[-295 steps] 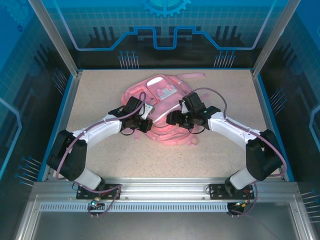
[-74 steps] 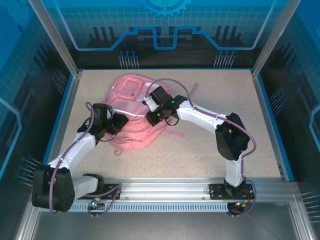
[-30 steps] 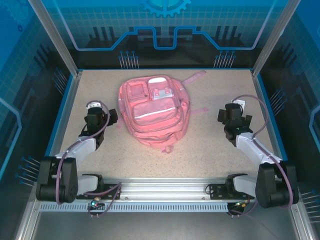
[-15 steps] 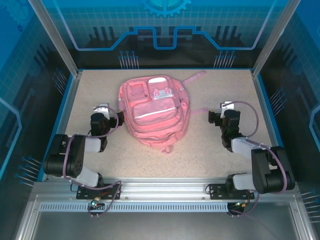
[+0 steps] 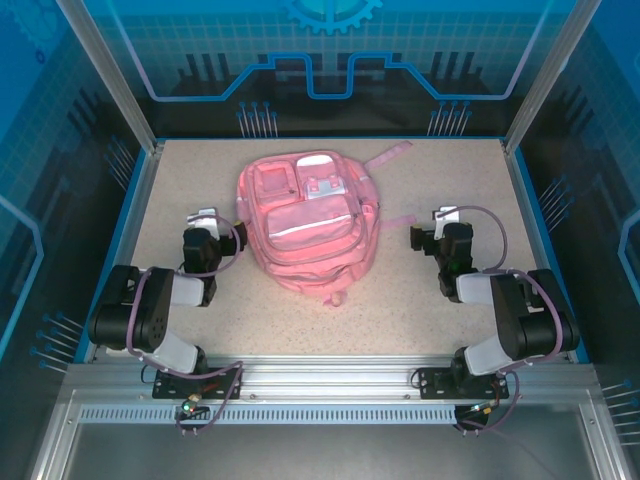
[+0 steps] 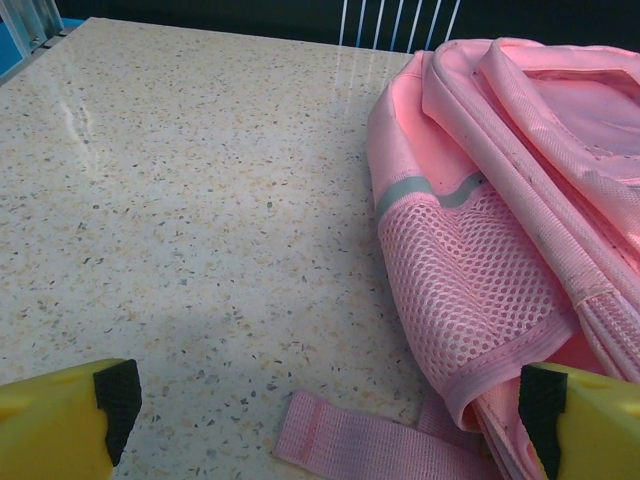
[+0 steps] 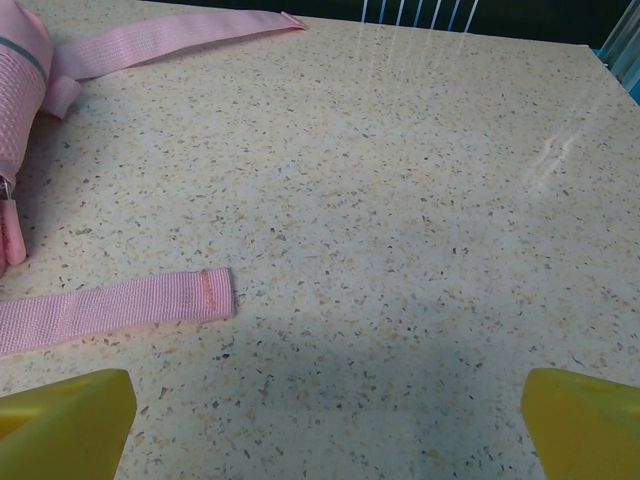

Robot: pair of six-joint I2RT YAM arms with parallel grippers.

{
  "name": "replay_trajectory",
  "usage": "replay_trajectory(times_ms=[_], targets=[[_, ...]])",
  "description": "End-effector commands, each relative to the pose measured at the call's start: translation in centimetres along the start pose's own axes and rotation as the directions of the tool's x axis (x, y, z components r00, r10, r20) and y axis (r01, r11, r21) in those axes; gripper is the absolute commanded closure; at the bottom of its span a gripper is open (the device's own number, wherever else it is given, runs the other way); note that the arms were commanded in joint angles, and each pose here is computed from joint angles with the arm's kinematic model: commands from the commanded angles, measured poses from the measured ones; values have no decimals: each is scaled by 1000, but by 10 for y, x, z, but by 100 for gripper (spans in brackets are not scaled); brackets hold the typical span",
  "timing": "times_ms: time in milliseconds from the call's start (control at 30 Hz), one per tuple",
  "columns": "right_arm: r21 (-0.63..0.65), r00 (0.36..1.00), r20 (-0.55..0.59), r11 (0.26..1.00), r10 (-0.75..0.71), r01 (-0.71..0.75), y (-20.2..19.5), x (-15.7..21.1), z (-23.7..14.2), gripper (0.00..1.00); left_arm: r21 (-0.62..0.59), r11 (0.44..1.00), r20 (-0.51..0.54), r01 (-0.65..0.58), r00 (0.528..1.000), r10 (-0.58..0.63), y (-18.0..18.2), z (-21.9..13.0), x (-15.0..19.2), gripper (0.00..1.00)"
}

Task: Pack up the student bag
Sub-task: Reset both arms

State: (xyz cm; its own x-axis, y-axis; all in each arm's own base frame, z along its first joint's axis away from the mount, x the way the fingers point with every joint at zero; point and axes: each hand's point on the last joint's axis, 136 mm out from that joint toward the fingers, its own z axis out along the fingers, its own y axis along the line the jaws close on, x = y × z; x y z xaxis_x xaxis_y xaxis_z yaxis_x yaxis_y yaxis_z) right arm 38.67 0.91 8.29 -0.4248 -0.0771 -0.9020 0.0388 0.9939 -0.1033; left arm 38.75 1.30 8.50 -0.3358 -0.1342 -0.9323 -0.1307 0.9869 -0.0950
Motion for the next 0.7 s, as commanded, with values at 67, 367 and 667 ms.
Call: replay_trajectory(times_ms=[67, 367, 667], targets=[[-16, 998, 55, 1000, 7, -6, 2, -17, 2, 0, -13, 1000, 43, -23, 999, 23, -1, 3, -13, 1], [-16, 999, 53, 1000, 8, -7, 2, -17, 2, 0, -9, 999, 39, -35, 999, 36, -4, 3, -13, 1], [-24, 999, 54, 1000, 6, -5, 3, -16, 1, 0, -10, 999, 37, -32, 999, 32, -3, 4, -12, 1]])
